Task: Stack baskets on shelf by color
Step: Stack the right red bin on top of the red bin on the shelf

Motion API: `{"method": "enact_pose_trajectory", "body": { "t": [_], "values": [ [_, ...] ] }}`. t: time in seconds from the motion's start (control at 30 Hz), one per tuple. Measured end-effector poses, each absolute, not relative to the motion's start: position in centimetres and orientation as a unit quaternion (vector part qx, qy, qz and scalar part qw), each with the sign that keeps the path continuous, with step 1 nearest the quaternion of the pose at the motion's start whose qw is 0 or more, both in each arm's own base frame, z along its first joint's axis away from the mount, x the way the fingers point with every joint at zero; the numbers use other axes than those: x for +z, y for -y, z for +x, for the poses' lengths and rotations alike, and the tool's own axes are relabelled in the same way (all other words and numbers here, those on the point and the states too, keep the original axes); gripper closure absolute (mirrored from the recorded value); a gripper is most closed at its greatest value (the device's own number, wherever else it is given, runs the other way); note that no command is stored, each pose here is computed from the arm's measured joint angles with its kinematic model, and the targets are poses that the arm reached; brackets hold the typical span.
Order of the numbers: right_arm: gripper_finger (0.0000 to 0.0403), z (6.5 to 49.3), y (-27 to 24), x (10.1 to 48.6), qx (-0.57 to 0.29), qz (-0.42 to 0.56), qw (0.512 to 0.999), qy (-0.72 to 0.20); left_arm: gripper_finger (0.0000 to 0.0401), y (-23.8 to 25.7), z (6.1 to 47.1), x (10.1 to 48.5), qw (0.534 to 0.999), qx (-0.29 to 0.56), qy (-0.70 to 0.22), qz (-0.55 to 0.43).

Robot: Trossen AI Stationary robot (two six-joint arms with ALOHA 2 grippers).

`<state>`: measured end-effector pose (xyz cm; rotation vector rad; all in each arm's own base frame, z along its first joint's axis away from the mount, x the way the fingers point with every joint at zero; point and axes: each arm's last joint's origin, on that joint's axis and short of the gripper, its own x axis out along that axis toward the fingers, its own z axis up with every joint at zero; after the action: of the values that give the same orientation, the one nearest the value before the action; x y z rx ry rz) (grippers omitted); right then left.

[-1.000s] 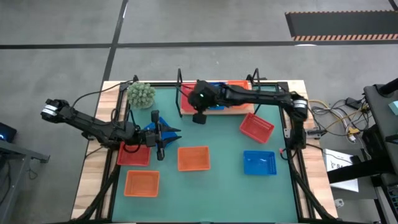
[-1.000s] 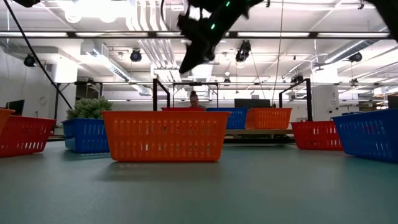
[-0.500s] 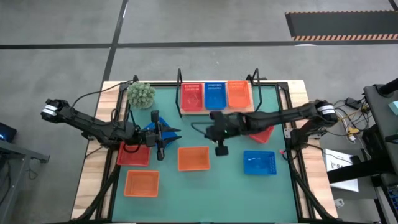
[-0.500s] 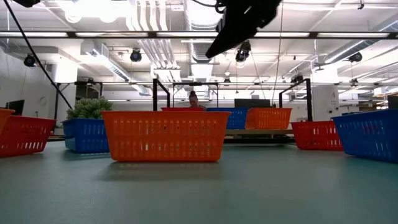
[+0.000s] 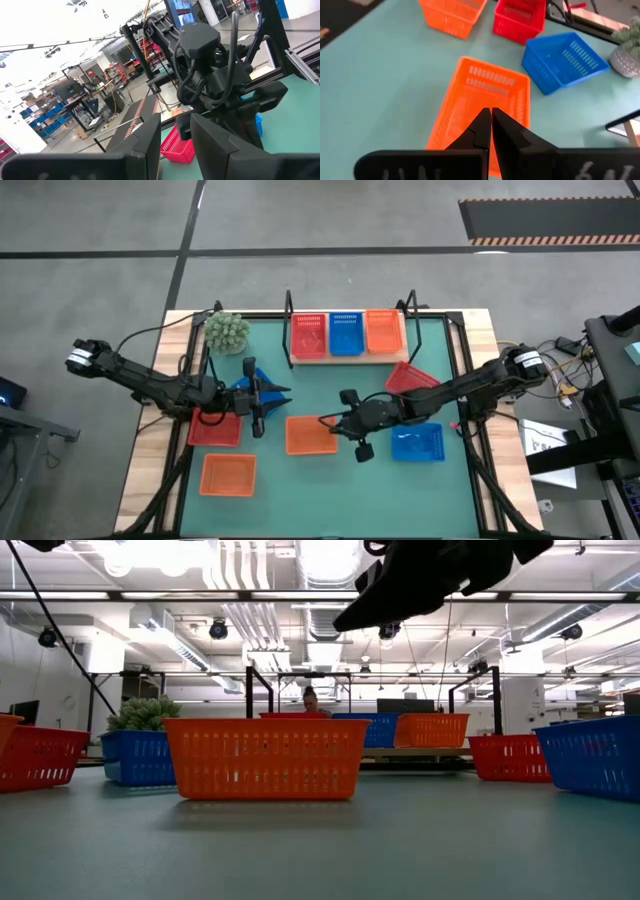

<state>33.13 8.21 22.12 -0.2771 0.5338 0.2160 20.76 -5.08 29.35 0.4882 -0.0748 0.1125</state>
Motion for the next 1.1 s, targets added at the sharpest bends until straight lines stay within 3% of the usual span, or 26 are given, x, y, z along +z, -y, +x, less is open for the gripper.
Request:
{"method": "enact_pose_trajectory", "body": {
  "t": [0.17,0.33,0.47,0.77,0.9,1.1],
  "values": [
    [0.0394,32.6,-8.6,21.2,0.090,-0.120,0.955,-0.255,0.0311,5.1,20.8,29.3,0.973,0.055,0.038,0.223],
    [0.0394,31.7,-8.5,20.0,0.007,-0.110,0.948,-0.298,0.0311,5.1,20.8,29.3,0.977,0.053,0.037,0.203],
    [0.0394,30.6,-7.8,20.3,-0.078,-0.043,0.930,-0.356,0.0311,5.1,20.8,29.2,0.979,0.053,0.036,0.195],
    [0.0392,27.1,-4.9,21.3,-0.363,0.145,0.795,-0.463,0.0311,5.1,20.8,29.0,0.979,0.052,0.033,0.196],
    [0.0373,26.3,-3.9,21.1,-0.411,0.159,0.760,-0.477,0.0311,5.1,20.8,29.0,0.979,0.052,0.033,0.196],
    [0.0310,26.3,-1.7,20.3,-0.461,0.192,0.732,-0.464,0.0311,5.1,20.8,29.0,0.978,0.052,0.033,0.197]
  ]
}}
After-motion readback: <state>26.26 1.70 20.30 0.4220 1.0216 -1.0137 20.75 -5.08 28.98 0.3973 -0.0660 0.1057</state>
